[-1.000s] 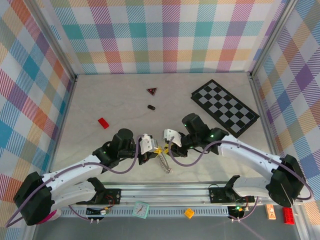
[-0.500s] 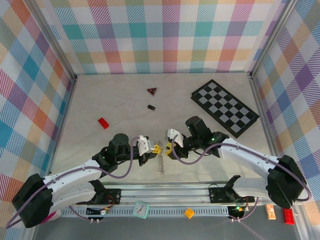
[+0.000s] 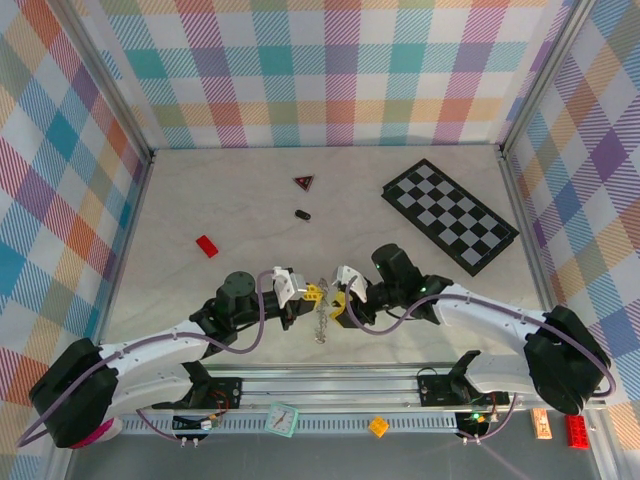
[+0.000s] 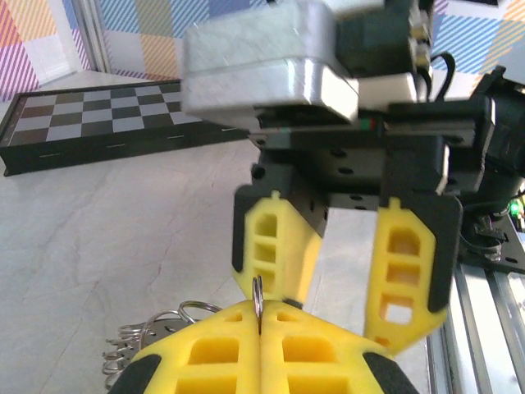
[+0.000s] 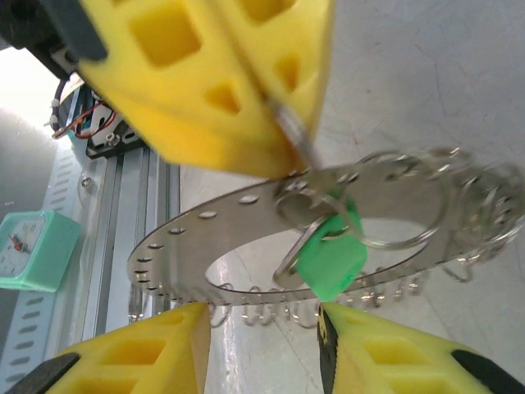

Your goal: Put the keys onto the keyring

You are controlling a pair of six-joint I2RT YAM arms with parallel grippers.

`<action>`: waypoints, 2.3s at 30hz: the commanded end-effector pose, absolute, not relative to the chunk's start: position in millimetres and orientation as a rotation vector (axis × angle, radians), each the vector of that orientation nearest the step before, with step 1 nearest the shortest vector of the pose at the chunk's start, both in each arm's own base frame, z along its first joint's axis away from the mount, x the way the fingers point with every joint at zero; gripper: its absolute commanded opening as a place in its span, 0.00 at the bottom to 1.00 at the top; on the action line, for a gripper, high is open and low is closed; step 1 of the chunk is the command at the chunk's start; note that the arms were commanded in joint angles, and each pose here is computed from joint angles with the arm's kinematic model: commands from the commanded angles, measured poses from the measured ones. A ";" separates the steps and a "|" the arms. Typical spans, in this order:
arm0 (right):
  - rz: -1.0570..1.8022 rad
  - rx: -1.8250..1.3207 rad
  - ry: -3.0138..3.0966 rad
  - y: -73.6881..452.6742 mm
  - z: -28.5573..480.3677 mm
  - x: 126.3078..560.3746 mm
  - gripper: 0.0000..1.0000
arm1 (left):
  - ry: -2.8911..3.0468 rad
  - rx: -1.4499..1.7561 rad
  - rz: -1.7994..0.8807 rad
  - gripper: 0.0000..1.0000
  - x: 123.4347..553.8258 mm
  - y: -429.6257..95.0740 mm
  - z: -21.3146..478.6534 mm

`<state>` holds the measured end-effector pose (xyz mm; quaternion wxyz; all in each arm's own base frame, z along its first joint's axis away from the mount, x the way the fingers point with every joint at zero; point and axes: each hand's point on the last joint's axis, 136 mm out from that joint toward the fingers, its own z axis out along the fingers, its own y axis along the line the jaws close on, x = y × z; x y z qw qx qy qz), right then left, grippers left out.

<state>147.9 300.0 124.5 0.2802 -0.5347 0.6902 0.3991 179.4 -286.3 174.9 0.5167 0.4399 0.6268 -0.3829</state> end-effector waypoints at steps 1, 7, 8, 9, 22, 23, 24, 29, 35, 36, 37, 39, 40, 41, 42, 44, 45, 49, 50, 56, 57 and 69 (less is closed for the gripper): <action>1.063 -1.379 1.778 308.9 135.7 154.5 0.40 | 1.421 0.983 -0.963 0.00 181.6 -290.4 200.3; 0.948 -1.297 1.732 310.7 136.0 171.9 0.40 | 1.434 0.953 -0.988 0.00 181.9 -291.2 198.2; 0.934 -1.288 1.726 311.0 136.4 173.7 0.40 | 1.437 0.952 -0.991 0.00 181.7 -291.2 197.3; 0.921 -1.284 1.719 311.9 136.6 175.0 0.40 | 1.440 0.951 -0.992 0.00 181.8 -291.3 196.9; 0.849 -1.272 1.668 318.9 139.7 181.4 0.36 | 1.449 0.954 -0.996 0.00 180.7 -292.0 196.0; 0.853 -1.275 1.665 319.6 139.9 180.8 0.34 | 1.446 0.952 -0.996 0.00 180.8 -291.8 197.0; 0.855 -1.277 1.667 319.7 138.9 180.4 0.31 | 1.449 0.951 -0.995 0.00 181.0 -291.6 196.6; 0.857 -1.288 1.665 318.3 140.0 177.3 0.13 | 1.450 0.947 -0.982 0.00 181.9 -290.0 197.9; 0.828 -1.309 1.663 309.8 147.7 172.4 0.00 | 1.454 0.959 -0.968 0.00 180.9 -288.8 197.5; 0.820 -1.312 1.663 308.3 149.7 172.0 0.00 | 1.454 0.961 -0.967 0.00 181.1 -288.7 197.5; 0.812 -1.317 1.665 306.9 151.0 171.6 0.00 | 1.455 0.964 -0.967 0.00 180.9 -288.9 197.0; 0.802 -1.323 1.666 305.6 154.6 171.4 0.00 | 1.450 0.970 -0.971 0.00 180.0 -289.5 198.0; 0.800 -1.328 1.667 305.1 155.8 170.9 0.00 | 1.450 0.973 -0.973 0.00 179.3 -289.6 198.0; 0.797 -1.333 1.669 304.9 156.6 170.6 0.00 | 1.449 0.977 -0.975 0.00 178.9 -289.9 198.0; 0.792 -1.338 1.672 304.4 157.3 170.7 0.00 | 1.449 0.979 -0.975 0.00 178.6 -289.9 197.9; 0.775 -1.340 1.679 302.7 157.6 171.9 0.00 | 1.448 0.981 -0.974 0.00 178.3 -289.8 198.0; 0.765 -1.340 1.680 302.0 157.9 172.5 0.00 | 1.447 0.980 -0.974 0.00 178.2 -289.5 198.4; 0.766 -1.350 1.692 301.5 151.4 171.7 0.00 | 1.438 0.986 -0.977 0.00 176.8 -289.6 200.2; 0.774 -1.355 1.694 302.6 149.9 171.0 0.00 | 1.434 0.987 -0.978 0.00 176.6 -289.7 201.0; 0.843 -1.355 1.696 310.0 141.9 167.1 0.36 | 1.425 0.991 -0.987 0.00 174.8 -290.2 203.1; 0.850 -1.352 1.696 310.7 141.5 167.2 0.39 | 1.425 0.991 -0.987 0.00 174.7 -290.1 203.0; 0.870 -1.281 1.659 325.2 145.8 181.4 0.39 | 1.420 0.987 -0.990 0.00 175.5 -291.0 204.3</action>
